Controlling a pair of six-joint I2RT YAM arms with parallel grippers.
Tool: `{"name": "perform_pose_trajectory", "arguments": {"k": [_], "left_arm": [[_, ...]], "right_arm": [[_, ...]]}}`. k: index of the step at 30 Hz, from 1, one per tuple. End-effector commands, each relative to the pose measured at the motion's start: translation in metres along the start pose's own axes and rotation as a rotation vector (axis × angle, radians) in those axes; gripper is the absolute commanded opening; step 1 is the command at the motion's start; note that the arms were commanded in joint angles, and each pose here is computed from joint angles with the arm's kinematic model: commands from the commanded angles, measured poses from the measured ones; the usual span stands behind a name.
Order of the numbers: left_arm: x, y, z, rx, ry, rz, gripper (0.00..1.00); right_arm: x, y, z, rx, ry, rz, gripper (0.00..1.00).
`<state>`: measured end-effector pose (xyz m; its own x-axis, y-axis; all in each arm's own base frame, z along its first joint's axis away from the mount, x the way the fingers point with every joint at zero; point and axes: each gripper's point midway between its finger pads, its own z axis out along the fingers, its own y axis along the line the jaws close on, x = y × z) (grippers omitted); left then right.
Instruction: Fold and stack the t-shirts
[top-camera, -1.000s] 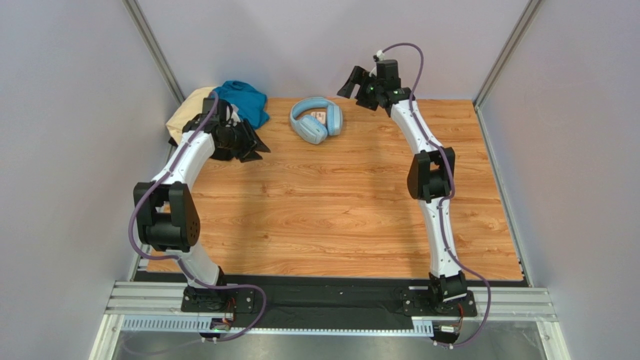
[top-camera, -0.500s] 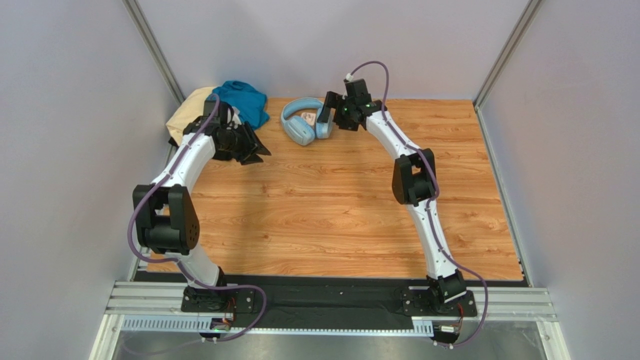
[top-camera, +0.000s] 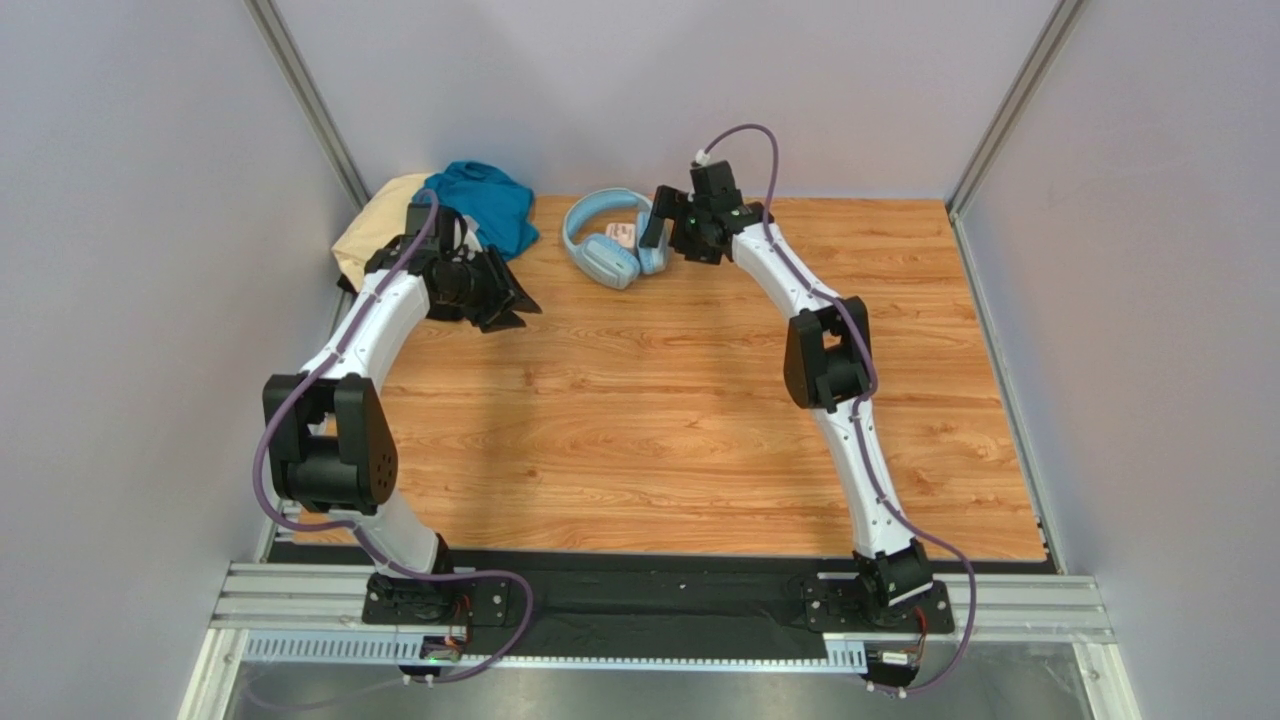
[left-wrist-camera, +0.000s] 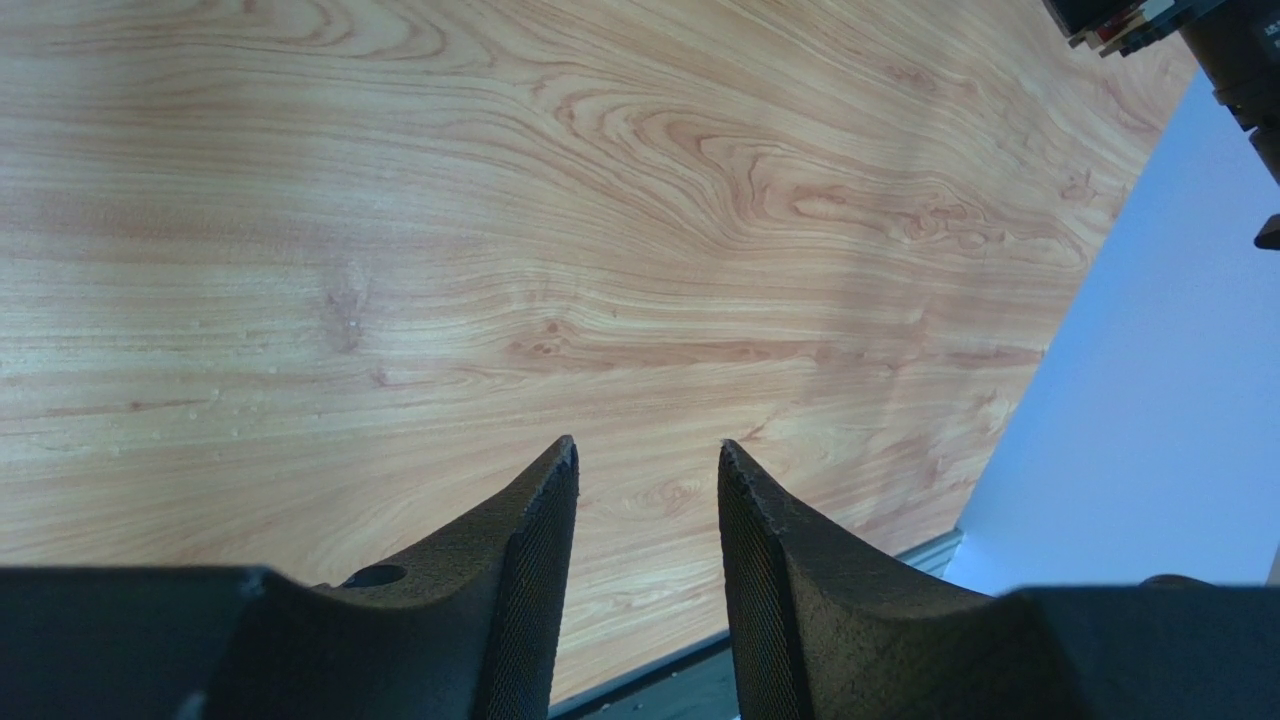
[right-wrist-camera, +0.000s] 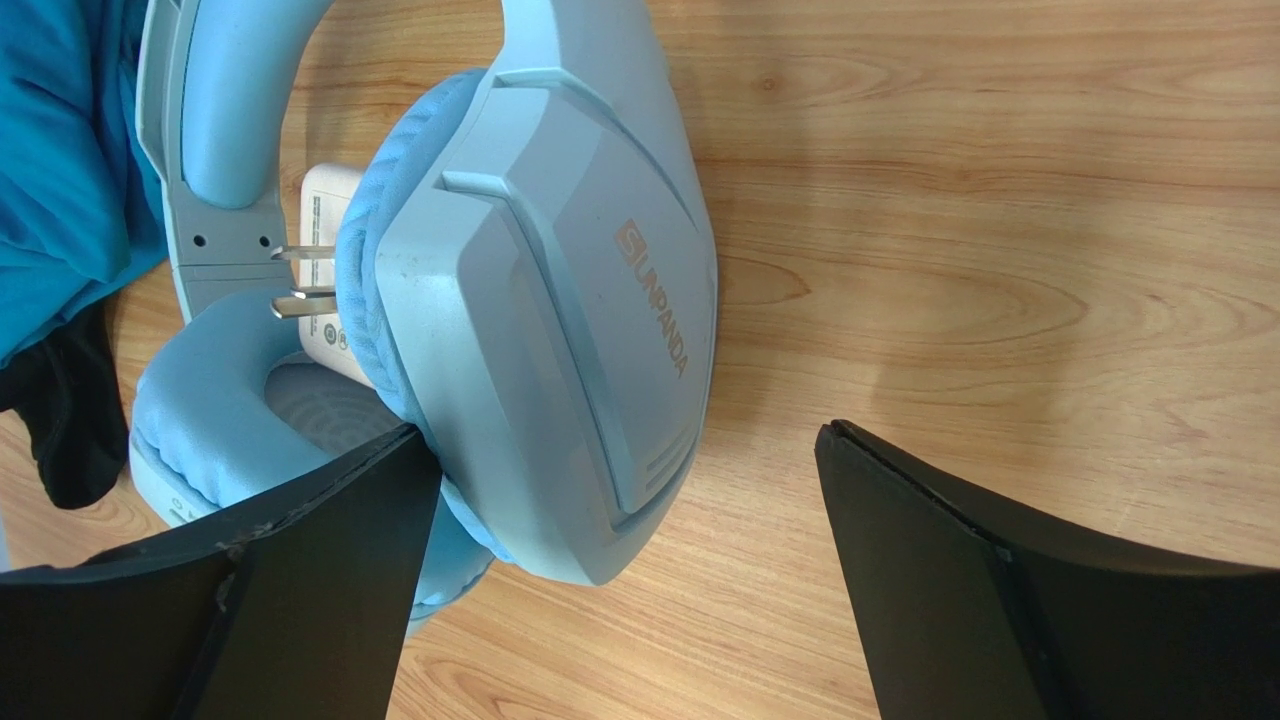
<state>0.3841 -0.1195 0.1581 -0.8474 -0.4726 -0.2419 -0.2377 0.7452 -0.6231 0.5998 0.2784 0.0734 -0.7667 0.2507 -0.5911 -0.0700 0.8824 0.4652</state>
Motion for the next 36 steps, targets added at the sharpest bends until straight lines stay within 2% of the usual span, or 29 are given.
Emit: {"name": "perform_pose_trajectory", "arguments": {"k": [1,7,9,10,11,12,14,15,22,30,34,36], "left_arm": [[-0.004,-0.01,-0.009,0.024,-0.026,0.03,0.47],[-0.003,-0.008,-0.011,0.015,-0.027,0.028,0.47],[-0.002,-0.008,-0.012,0.011,-0.03,0.029,0.47],[-0.002,-0.007,-0.012,0.009,-0.032,0.028,0.47],[-0.002,-0.008,-0.013,0.008,-0.034,0.029,0.47],[-0.002,-0.007,-0.012,0.008,-0.033,0.028,0.47],[-0.003,-0.008,-0.013,0.008,-0.036,0.029,0.47],[-0.003,-0.008,-0.013,0.008,-0.036,0.029,0.47],[-0.005,-0.006,-0.01,0.0,-0.035,0.026,0.47],[-0.009,-0.006,-0.002,0.002,-0.023,0.029,0.46],[-0.012,-0.005,0.001,-0.005,-0.023,0.03,0.47],[-0.014,-0.003,0.005,-0.013,-0.019,0.023,0.47]], "right_arm": [[0.006,-0.004,0.018,0.03,-0.018,-0.033,1.0],[0.016,0.005,0.028,-0.005,-0.005,-0.017,1.0],[0.016,0.007,0.03,-0.016,-0.008,-0.009,0.92],[0.016,0.008,0.03,-0.027,-0.008,-0.007,0.83],[0.018,0.007,0.033,-0.031,-0.005,0.002,0.55],[0.017,0.008,0.034,-0.031,-0.011,0.006,0.41],[0.016,0.003,0.035,-0.009,-0.021,0.008,0.06],[0.015,0.0,0.034,0.002,-0.019,0.012,0.0],[-0.008,-0.024,0.014,0.052,-0.06,0.022,0.0],[-0.031,-0.019,-0.013,0.035,-0.082,-0.022,0.0],[-0.056,-0.039,-0.045,0.075,-0.112,0.002,0.0],[-0.051,-0.058,-0.056,0.128,-0.092,0.014,0.0]]}}
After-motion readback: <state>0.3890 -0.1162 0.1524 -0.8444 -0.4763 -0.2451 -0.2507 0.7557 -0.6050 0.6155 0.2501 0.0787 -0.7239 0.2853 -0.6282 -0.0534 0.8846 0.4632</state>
